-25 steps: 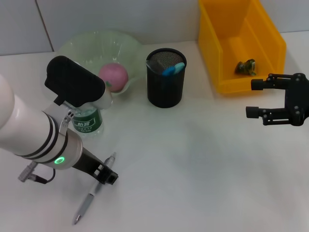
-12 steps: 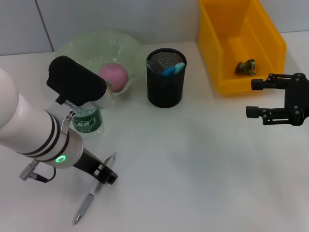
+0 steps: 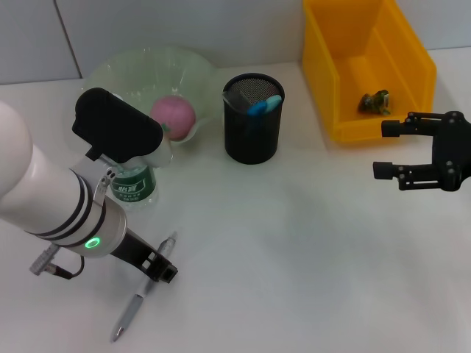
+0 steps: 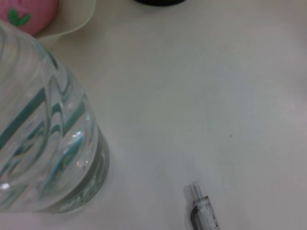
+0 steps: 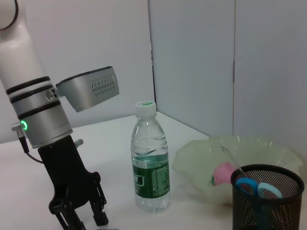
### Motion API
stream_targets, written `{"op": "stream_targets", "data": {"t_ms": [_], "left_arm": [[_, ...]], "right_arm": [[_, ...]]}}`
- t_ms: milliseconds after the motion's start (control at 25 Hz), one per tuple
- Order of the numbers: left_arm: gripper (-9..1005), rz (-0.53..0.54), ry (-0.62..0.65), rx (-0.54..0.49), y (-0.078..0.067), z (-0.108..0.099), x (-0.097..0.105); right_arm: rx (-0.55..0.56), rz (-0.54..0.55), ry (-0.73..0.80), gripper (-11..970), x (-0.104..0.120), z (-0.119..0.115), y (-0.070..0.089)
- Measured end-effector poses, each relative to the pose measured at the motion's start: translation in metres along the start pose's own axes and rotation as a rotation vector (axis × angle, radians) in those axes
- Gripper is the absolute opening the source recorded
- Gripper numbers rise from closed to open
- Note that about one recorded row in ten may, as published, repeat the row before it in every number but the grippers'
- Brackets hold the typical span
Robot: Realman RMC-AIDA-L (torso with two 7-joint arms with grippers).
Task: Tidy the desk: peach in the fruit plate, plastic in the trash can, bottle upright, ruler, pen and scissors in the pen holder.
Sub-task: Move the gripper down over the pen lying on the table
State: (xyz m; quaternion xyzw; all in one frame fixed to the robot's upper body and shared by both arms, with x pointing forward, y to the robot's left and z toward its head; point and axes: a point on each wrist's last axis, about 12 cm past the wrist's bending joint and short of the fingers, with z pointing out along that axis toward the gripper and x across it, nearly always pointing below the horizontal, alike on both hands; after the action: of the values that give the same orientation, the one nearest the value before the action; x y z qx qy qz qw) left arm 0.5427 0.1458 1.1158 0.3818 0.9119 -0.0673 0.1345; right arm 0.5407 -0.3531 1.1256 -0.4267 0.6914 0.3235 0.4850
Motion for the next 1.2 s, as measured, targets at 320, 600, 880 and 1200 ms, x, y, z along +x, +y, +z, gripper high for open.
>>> {"op": "stream_targets", "data": {"t_ms": [320, 600, 880, 1200], "left_arm": [[504, -0.001, 0.003, 0.0, 0.0003, 0.0003, 0.0002], [489, -0.005, 0.013, 0.009, 0.0005, 0.0024, -0.0002], [475, -0.02, 0.019, 0.02, 0.0027, 0.0039, -0.0013], [305, -0.013, 0.021, 0.019, 0.0017, 0.0045, -0.0021]], "right_arm": [[0.007, 0.001, 0.002, 776, 0.0012, 0.0013, 0.0], [0.008, -0.004, 0.002, 776, 0.002, 0.0012, 0.0005], [0.009, -0.005, 0.002, 776, 0.0025, 0.0009, 0.0008], [0.008, -0.006, 0.002, 777, 0.0024, 0.001, 0.0007]]}}
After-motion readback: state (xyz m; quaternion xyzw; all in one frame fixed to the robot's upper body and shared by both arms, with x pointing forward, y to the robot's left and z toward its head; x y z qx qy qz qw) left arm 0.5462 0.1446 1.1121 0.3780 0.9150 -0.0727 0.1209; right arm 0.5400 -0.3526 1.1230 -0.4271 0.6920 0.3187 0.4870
